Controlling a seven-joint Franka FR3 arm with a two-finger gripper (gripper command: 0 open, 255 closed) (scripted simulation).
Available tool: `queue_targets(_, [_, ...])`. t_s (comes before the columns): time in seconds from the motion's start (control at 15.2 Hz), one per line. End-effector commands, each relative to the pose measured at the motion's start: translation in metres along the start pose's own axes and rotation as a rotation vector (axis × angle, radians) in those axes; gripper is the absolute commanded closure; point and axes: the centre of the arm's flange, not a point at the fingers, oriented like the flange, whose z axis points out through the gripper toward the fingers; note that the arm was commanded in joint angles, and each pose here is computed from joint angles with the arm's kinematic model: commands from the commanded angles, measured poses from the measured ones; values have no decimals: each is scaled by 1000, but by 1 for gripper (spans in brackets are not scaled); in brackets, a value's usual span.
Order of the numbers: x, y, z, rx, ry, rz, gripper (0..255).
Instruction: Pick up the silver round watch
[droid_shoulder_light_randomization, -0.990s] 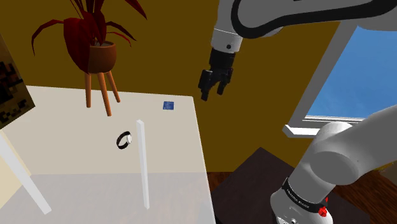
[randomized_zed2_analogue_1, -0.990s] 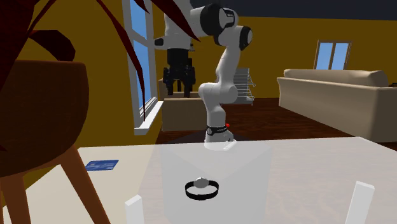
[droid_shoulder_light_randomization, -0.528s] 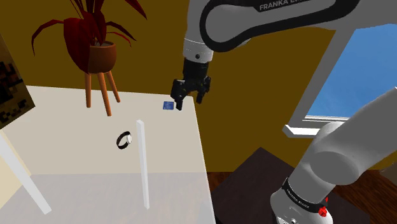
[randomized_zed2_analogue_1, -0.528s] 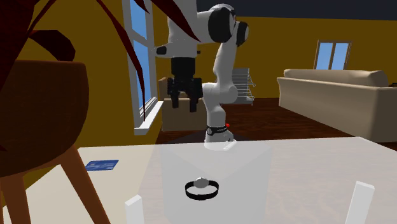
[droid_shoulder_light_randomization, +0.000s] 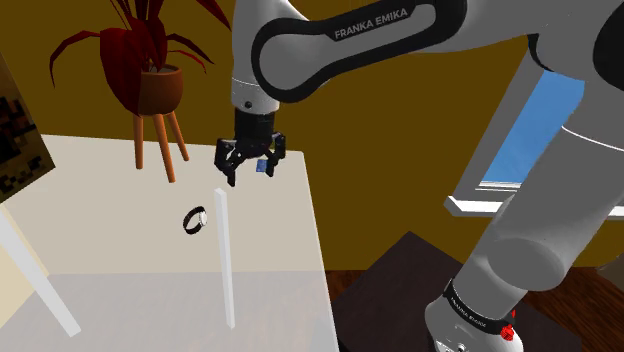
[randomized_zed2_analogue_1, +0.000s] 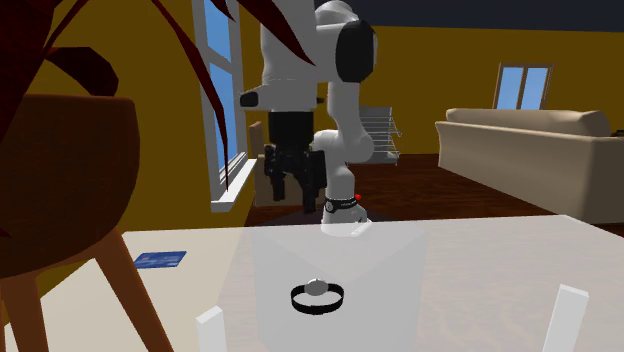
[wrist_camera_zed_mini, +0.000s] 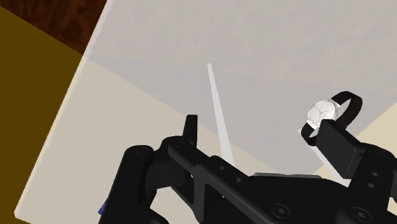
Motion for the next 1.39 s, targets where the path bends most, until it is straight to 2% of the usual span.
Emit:
queue_targets(0.0, [12,-21,10,2,-3,23,0])
queue_targets(0.46, [58,-90,45,6,-13,89,0])
queue_targets(1.06, [57,-88,85,6,-13,89,0])
queue_targets(1.12, [57,-88,84,6,-13,89,255])
queue_targets(1.32, [57,-88,84,6,-13,89,255])
